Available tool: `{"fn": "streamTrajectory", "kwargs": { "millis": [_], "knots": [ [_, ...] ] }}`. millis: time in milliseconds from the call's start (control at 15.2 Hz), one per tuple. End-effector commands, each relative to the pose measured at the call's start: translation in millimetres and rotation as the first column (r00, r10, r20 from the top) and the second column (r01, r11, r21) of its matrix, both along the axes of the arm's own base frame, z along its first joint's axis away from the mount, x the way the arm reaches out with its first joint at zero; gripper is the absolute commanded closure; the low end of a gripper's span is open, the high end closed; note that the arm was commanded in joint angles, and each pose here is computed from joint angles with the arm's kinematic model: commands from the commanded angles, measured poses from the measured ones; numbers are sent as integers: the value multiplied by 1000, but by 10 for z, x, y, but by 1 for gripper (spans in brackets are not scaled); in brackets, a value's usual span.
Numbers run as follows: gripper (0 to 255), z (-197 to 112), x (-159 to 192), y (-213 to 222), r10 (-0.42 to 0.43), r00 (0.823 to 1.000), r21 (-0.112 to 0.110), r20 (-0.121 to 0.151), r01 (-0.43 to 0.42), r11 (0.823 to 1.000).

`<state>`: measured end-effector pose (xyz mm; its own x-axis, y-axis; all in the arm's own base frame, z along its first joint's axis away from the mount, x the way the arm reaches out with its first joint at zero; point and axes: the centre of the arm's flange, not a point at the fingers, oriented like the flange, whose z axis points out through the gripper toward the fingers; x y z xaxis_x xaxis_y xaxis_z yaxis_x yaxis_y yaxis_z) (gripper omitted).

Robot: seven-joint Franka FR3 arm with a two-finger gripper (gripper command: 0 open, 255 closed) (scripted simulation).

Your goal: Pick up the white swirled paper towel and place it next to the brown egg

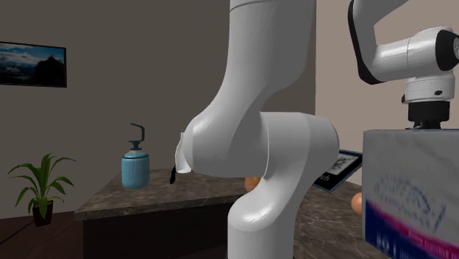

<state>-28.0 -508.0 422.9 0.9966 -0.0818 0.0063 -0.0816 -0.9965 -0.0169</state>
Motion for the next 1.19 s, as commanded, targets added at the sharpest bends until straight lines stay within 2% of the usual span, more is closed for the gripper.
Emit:
{"fn": "streamTrajectory", "kwargs": {
  "millis": [0,462,528,858,1122],
  "knots": [
    [255,-65,-11,4,0,1000,0,0,0,1000],
    [255,-65,-11,4,0,1000,0,0,0,1000],
    [0,-65,-11,4,0,1000,0,0,0,1000],
    [0,-65,-11,4,0,1000,0,0,0,1000],
    [0,436,-15,-4,0,1000,0,0,0,1000]
  ]
}}
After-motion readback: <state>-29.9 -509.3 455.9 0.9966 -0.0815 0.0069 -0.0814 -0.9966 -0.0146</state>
